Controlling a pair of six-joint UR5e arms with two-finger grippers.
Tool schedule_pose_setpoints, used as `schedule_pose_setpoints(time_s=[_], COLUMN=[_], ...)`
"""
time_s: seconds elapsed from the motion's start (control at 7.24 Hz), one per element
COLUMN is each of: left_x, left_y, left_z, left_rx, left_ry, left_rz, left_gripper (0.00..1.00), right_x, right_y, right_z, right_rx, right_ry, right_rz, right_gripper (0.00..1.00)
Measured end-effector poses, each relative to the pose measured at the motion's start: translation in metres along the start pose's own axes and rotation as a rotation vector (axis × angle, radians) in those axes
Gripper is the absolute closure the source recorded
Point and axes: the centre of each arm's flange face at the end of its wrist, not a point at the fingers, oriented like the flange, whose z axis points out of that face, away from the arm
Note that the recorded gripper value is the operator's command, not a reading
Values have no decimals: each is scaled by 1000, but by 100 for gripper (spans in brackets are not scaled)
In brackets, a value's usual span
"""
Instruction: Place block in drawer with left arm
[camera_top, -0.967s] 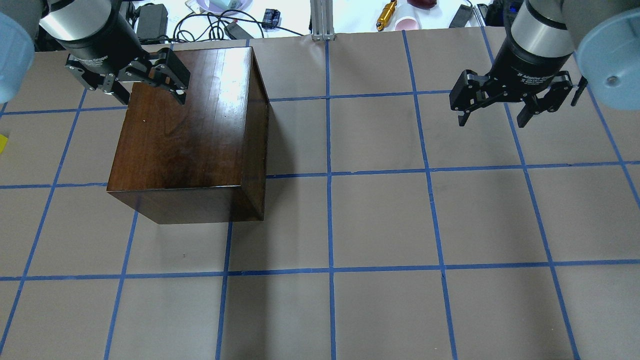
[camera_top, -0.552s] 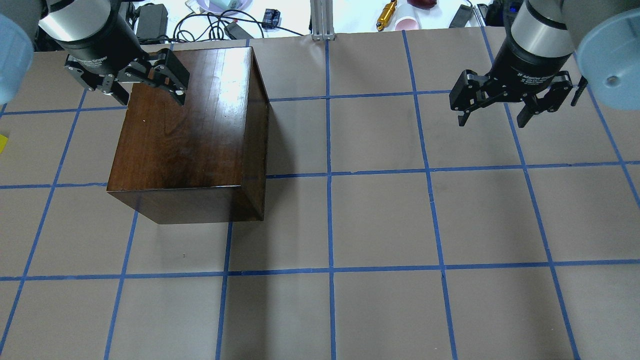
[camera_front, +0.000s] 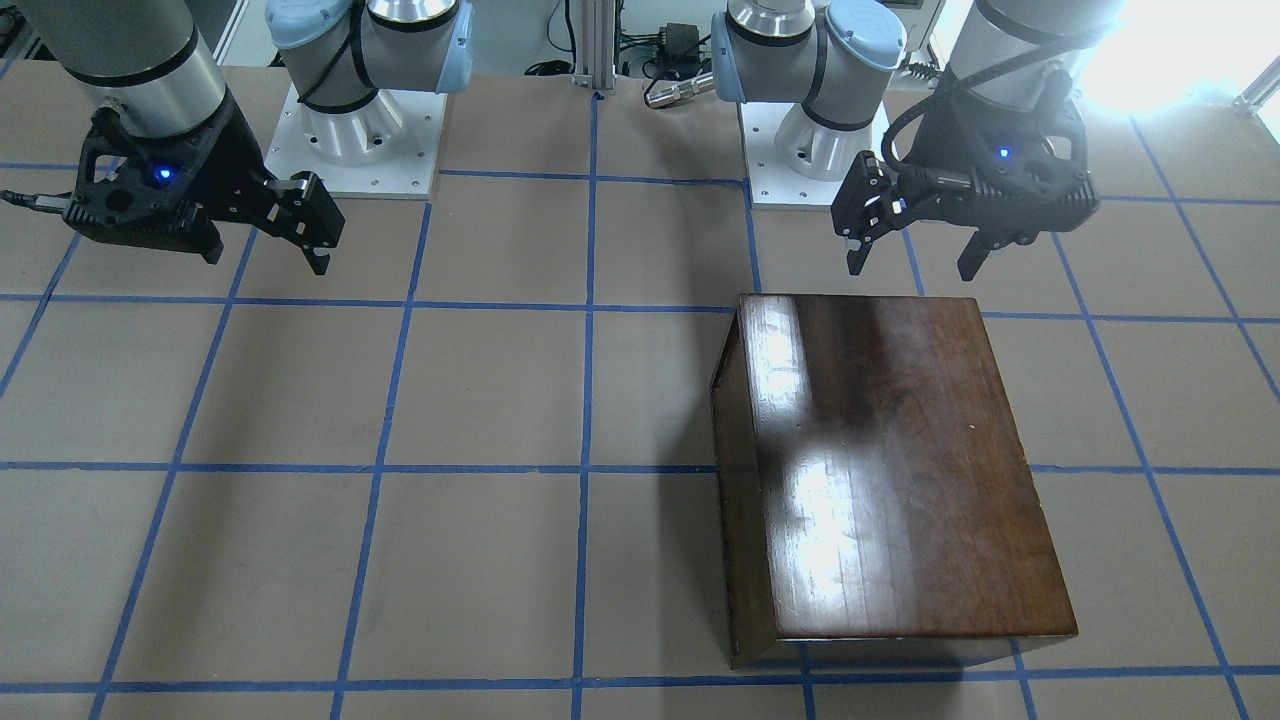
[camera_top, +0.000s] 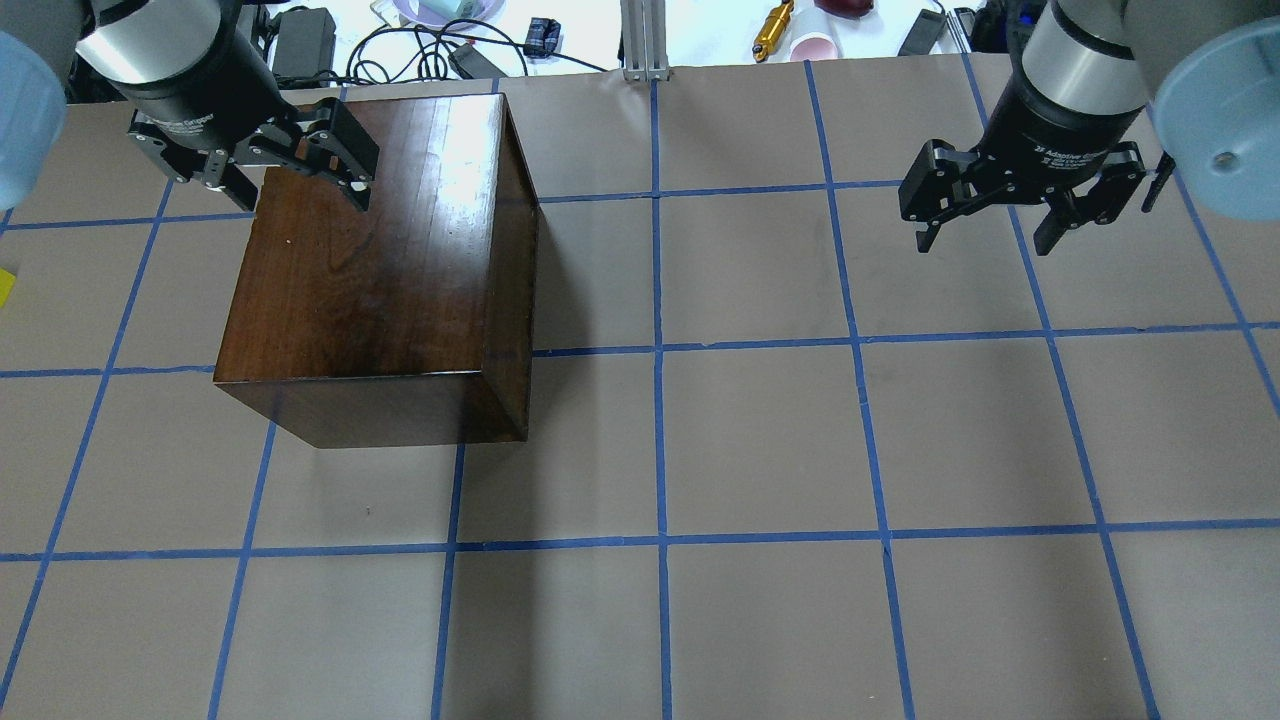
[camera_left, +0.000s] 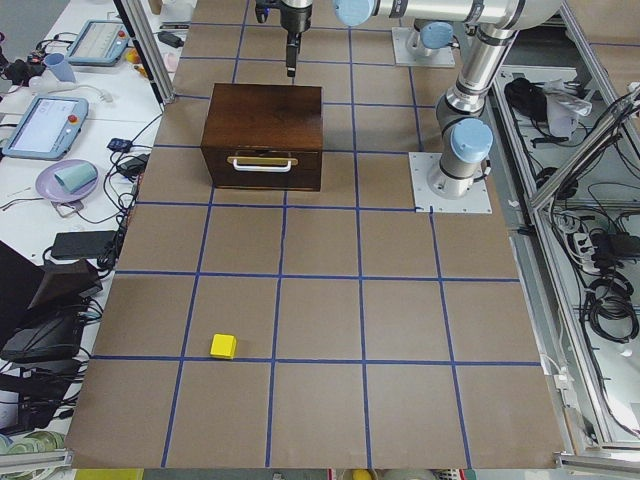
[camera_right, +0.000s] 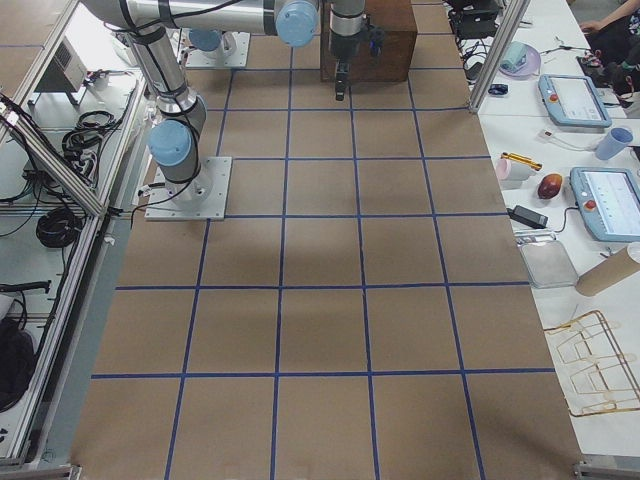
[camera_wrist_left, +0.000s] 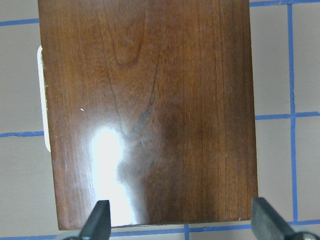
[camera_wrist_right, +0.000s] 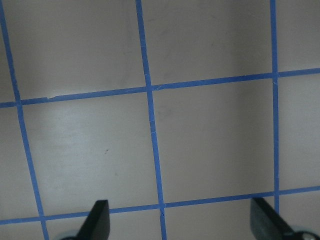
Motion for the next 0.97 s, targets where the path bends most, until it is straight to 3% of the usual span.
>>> schedule_pose_setpoints(time_s=[0.97], left_x=[-2], left_y=[-2], left_z=[1], left_rx=[-2], left_ry=[2], left_rz=[-1], left_gripper=[0], right_x=[0], right_y=[0], right_z=[0], right_rx=[0], right_ry=[0], right_rz=[0], right_gripper=[0])
